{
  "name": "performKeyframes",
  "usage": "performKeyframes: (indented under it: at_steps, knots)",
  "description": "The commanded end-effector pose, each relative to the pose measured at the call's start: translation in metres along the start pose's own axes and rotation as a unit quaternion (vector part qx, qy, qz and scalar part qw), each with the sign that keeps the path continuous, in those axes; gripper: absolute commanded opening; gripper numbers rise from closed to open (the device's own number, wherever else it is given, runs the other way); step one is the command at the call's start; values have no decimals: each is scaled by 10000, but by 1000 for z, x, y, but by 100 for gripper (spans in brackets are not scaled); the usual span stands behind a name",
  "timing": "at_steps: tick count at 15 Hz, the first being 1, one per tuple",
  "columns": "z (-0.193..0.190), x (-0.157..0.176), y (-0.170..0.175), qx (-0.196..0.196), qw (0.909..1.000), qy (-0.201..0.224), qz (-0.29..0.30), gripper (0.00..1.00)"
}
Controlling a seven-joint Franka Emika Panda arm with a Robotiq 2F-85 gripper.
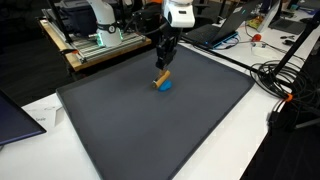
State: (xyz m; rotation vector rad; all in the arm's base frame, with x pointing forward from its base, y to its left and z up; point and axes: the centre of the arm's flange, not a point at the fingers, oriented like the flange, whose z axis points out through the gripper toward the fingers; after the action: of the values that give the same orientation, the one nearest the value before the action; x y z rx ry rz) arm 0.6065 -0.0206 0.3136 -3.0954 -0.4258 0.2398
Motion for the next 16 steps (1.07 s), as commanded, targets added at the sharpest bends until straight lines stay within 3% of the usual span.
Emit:
performKeyframes:
  at_steps: [1,16]
  knots:
    - [49,7,7,136,9994,-310,-76,22]
    - [57,2,9,126,9986,-516,-43,22]
